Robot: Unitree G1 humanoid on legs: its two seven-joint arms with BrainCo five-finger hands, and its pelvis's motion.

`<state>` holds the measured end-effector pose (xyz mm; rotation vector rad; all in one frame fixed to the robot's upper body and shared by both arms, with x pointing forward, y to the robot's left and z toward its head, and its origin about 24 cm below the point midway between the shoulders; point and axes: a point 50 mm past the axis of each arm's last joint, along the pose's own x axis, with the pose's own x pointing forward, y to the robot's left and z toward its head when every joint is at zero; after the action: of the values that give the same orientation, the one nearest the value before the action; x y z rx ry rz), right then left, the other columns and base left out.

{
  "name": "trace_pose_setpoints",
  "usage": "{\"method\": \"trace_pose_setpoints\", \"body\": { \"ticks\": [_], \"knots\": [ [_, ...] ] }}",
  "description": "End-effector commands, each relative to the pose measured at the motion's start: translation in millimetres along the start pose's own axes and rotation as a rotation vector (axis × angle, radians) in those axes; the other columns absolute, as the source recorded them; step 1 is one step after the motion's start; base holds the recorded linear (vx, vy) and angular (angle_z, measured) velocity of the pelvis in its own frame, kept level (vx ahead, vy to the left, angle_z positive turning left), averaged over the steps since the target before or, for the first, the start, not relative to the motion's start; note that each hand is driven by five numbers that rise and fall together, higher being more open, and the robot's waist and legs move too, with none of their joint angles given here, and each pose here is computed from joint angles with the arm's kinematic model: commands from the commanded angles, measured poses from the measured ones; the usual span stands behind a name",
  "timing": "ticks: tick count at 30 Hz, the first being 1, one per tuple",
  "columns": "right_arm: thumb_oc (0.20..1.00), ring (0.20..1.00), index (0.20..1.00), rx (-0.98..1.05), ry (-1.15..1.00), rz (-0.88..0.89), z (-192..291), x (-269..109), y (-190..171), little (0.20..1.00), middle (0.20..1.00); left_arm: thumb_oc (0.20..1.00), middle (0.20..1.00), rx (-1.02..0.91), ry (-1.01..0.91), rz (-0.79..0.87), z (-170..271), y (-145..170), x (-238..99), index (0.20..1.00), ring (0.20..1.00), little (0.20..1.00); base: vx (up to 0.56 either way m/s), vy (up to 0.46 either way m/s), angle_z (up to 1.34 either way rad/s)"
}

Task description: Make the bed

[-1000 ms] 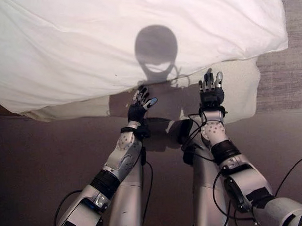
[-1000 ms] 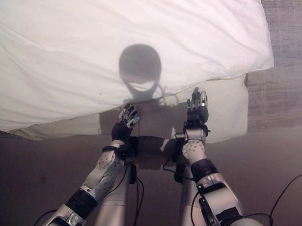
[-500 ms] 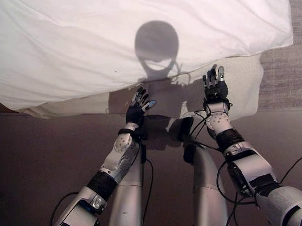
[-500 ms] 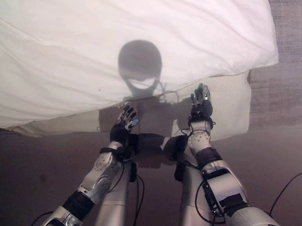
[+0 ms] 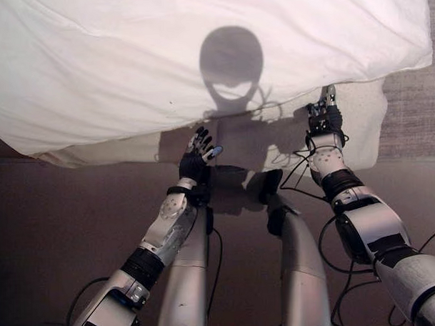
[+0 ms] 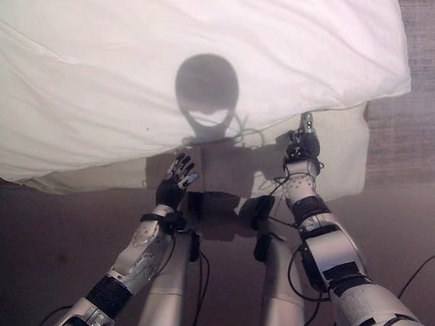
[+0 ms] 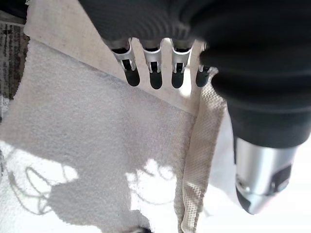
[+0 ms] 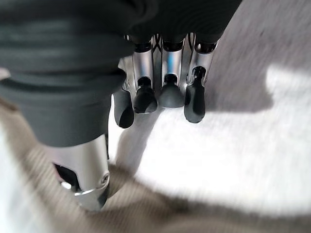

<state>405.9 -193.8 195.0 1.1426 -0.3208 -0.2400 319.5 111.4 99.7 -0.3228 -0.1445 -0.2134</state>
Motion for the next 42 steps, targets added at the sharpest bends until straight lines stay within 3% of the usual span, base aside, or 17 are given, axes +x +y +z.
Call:
{"method": "trace_pose_setpoints", "body": {
  "ticks": [1, 7, 15, 26, 36, 42],
  "knots": [
    [1.0, 1.0, 1.0, 0.065, -0.172, 0.513, 35, -21, 110, 1.0, 1.0, 1.0, 1.0, -0.08, -0.069, -0.05, 10, -16, -10, 1.0, 1.0, 1.0, 0.0, 0.0, 0.0],
    [1.0, 1.0, 1.0, 0.115, -0.144, 0.581, 17, -52, 95, 1.0, 1.0, 1.0, 1.0, -0.091, -0.066, -0.016, 8, -10, -15, 1.0, 1.0, 1.0, -0.01, 0.004, -0.01],
    [1.0, 1.0, 1.0, 0.101, -0.094, 0.46, 5, -51, 56, 1.0, 1.0, 1.0, 1.0, -0.097, -0.063, -0.009, 7, -4, -20, 1.0, 1.0, 1.0, -0.01, 0.007, -0.03],
    [1.0, 1.0, 1.0, 0.099, -0.085, 0.369, 3, -40, 45, 1.0, 1.0, 1.0, 1.0, -0.106, -0.054, -0.002, 5, -3, -22, 1.0, 1.0, 1.0, 0.0, 0.002, -0.01],
    [1.0, 1.0, 1.0, 0.047, -0.102, 0.322, 12, -21, 53, 1.0, 1.0, 1.0, 1.0, -0.091, -0.05, -0.005, 5, 0, -23, 1.0, 1.0, 1.0, 0.0, 0.0, 0.0],
    [1.0, 1.0, 1.0, -0.024, -0.17, 0.279, 45, 8, 83, 1.0, 1.0, 1.0, 1.0, -0.069, -0.024, -0.044, 0, 0, -26, 1.0, 1.0, 1.0, 0.0, 0.0, 0.0]
  ]
}}
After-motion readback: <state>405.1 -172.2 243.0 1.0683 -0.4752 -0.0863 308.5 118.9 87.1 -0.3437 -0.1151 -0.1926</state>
